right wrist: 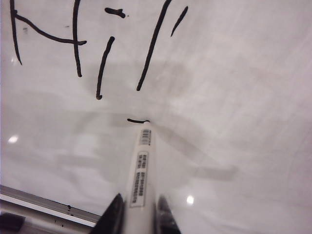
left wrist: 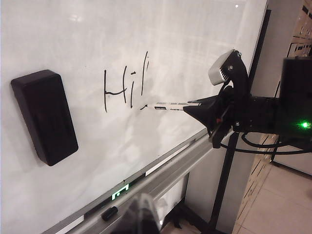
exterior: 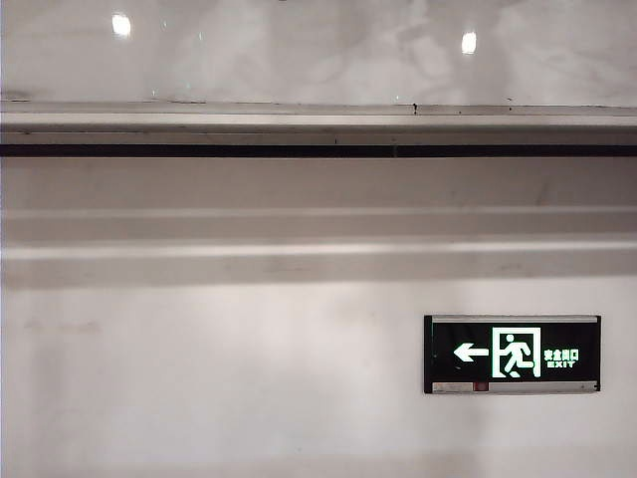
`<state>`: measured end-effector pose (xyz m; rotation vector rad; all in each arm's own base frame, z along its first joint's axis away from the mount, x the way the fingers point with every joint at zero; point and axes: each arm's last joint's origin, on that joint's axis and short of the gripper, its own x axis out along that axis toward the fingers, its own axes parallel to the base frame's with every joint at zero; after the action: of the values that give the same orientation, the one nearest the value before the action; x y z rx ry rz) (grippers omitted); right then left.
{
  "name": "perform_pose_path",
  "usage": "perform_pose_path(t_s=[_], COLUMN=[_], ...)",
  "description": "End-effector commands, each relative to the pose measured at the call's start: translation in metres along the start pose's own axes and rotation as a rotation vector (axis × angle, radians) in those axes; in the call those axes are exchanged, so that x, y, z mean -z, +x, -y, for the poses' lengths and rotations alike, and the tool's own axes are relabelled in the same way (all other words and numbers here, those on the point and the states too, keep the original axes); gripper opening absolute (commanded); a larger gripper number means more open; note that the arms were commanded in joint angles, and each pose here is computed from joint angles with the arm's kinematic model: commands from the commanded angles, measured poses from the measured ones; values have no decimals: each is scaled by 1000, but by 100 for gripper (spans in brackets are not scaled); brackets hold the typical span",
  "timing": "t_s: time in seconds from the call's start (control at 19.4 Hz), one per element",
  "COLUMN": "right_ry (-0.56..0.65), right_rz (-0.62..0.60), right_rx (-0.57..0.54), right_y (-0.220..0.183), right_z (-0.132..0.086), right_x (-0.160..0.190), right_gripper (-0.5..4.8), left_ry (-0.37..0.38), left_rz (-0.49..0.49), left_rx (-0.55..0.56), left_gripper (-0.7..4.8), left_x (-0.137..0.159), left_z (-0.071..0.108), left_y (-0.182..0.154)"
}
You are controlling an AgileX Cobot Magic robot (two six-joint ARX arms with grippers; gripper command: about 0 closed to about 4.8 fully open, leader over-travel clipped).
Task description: Take a marker from the whiteboard tray, write "Hi!" on the whiteboard, and then put the marker back vertically into the whiteboard tray.
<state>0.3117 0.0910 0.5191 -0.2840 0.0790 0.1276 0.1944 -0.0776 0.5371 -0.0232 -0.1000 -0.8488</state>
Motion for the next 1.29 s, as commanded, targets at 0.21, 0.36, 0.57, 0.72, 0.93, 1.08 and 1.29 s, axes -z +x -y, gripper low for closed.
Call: perform_pose_path(t_s=[0.21, 0.36, 0.57, 0.72, 0.93, 1.08, 1.29], right_ry=[9, 13, 21, 26, 30, 26, 29], right_rz=[63, 73, 53, 67, 48, 27, 42], right_rx=[-21, -38, -76, -53, 10, -9, -60], right_y=[-3, -4, -4, -4, -6, -6, -6], right_z=[2, 2, -1, 0, 3, 2, 0], right_x=[-7, -8, -5, -7, -7, -5, -5], right_gripper=[-2, -2, -2, -2, -2, -2, -2], left_ry=[10, 10, 10, 10, 10, 10, 10], left_rz=[14, 15, 15, 15, 15, 15, 15], left_rx=[5, 5, 5, 5, 5, 5, 5], left_gripper=[-5, -5, -5, -5, -5, -5, -5], left_x=[-3, -3, -3, -3, -3, -3, -3], left_z=[1, 1, 1, 1, 1, 1, 1], left_y=[-2, -2, -2, -2, -2, -2, -2])
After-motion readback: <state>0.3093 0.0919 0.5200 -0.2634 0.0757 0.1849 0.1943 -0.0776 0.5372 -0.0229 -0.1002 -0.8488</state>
